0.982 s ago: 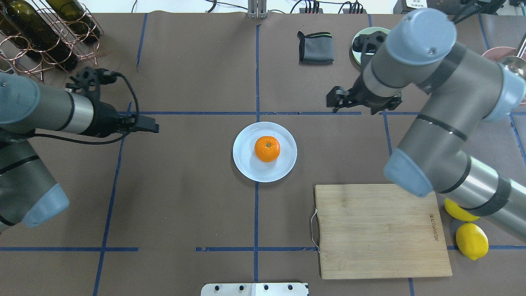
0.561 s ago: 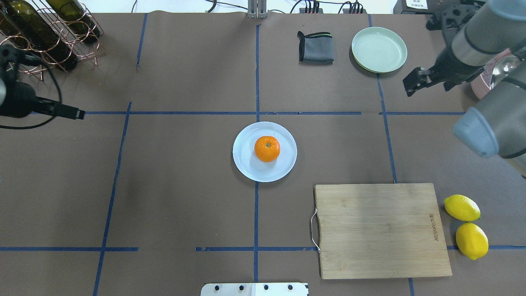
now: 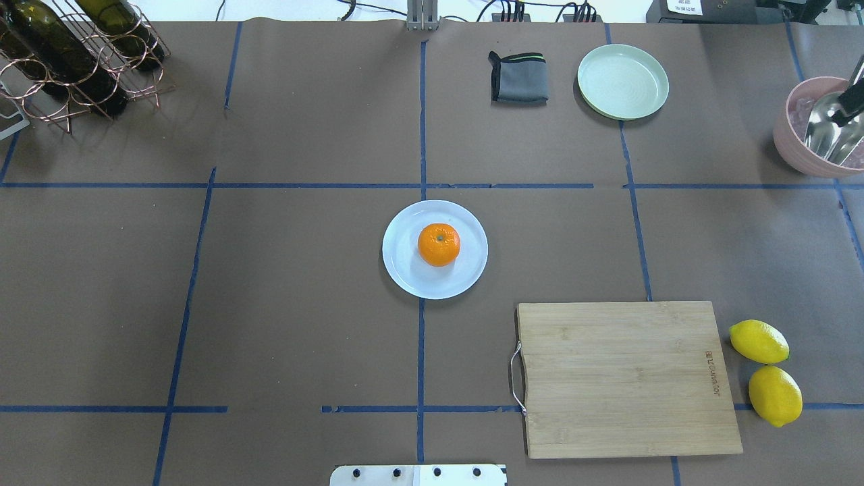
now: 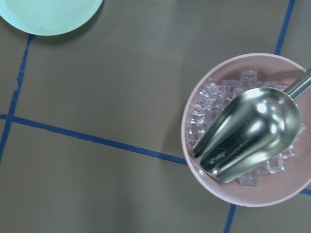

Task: Pick orange to plate

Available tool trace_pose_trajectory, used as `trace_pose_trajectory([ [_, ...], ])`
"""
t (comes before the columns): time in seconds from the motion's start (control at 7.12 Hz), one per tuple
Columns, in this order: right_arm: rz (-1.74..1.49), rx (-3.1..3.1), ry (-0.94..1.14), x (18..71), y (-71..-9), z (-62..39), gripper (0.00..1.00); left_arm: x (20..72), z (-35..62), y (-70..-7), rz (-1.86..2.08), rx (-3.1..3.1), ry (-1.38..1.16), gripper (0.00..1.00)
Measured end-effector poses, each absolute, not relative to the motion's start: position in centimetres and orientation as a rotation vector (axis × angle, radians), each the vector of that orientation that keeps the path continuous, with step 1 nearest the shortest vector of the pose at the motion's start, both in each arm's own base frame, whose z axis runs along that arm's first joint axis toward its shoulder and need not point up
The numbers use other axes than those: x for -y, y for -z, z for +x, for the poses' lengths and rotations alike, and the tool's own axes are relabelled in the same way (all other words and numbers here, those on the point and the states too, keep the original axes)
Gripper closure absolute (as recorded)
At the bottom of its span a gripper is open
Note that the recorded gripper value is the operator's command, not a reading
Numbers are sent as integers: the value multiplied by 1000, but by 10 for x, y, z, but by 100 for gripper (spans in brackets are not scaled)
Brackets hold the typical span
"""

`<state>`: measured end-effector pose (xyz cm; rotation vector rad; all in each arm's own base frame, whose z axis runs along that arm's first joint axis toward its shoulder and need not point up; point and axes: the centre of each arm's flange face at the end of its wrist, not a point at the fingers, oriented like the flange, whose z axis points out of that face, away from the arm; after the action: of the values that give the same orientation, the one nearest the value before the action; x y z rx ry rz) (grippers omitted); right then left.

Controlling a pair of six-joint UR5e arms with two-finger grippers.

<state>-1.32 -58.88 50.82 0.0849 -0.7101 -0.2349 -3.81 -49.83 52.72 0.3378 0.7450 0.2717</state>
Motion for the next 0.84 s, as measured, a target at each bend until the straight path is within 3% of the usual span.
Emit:
trace_pose_trajectory([
  [0.28, 59, 759, 204, 575, -561, 44, 0, 479, -56, -546, 228, -828, -224, 0],
  [0.84, 40, 769, 176, 537, -594, 61, 0, 457, -57, -577, 161, -846, -197, 0],
])
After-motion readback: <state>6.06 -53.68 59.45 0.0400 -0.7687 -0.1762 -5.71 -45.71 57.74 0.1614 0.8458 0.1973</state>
